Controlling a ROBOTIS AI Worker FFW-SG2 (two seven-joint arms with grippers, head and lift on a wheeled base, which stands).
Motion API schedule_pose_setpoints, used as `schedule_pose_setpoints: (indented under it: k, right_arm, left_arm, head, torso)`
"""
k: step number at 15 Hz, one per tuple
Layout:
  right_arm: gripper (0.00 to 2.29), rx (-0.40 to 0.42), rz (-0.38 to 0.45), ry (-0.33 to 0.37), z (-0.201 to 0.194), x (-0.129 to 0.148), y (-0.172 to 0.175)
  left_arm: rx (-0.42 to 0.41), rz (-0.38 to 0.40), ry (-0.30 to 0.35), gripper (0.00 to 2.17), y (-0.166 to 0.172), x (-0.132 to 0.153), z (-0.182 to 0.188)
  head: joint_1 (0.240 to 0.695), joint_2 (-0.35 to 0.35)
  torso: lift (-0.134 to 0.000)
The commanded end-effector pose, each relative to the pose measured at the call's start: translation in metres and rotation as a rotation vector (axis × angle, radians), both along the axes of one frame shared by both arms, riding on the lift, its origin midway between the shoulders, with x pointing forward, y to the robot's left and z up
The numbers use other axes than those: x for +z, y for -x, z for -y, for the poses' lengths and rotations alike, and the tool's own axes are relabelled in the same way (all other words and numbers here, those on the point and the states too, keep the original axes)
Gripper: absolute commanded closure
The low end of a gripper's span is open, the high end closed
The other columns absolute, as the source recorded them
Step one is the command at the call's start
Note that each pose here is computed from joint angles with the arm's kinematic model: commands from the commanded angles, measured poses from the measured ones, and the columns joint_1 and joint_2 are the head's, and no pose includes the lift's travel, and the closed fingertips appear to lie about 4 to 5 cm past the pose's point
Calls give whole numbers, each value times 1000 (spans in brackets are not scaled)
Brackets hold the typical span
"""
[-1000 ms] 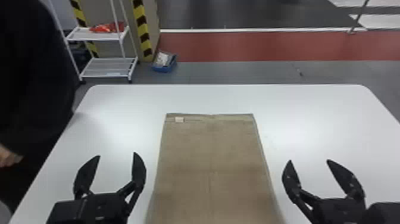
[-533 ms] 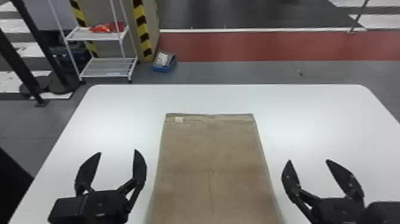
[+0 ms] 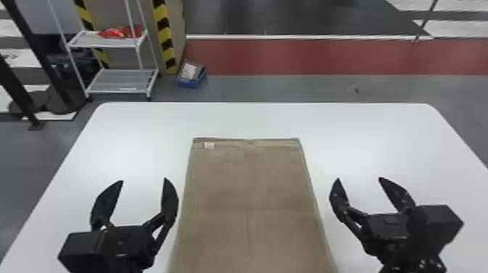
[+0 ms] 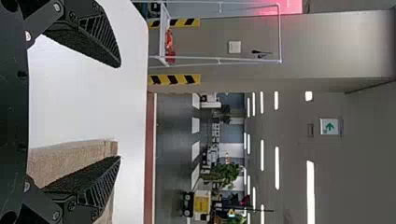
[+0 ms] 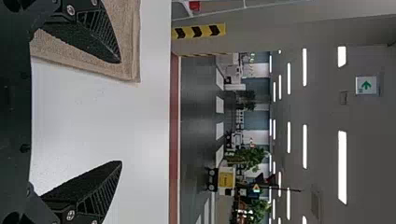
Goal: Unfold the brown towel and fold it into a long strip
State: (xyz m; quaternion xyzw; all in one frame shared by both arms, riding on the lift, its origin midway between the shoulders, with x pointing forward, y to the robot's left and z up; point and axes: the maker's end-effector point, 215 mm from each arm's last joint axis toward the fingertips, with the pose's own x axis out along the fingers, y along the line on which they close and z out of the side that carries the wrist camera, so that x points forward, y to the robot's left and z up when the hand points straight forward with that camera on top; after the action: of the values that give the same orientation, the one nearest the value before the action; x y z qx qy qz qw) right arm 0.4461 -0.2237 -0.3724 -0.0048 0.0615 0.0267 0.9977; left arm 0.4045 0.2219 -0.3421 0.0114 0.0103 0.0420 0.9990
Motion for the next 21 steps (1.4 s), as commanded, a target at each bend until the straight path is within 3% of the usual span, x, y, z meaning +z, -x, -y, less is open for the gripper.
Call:
schedule_pose_setpoints:
  k: [1,10,16,21]
  right_arm:
    - [113,0,-19,-5,1,-5,-27]
    - [113,36,-46,-103,6,-14,-113]
    - [130,71,-142,-99,-1,-40,-147]
    - [178,155,-194,-73,-39,-53,-165]
  left_arm:
    - [0,-11,-4,198,0,-4,-1]
    - [-22,-39,-7,198,-13,-17,0]
    - [-54,-68,-11,198,-24,-29,14]
    - [-64,-85,-17,198,-27,-35,19]
  head:
    - [695,0]
    - [695,-6]
    - [695,-12]
    - [695,0]
  torso:
    - [-123]
    - [-123]
    - [-123]
    - [-123]
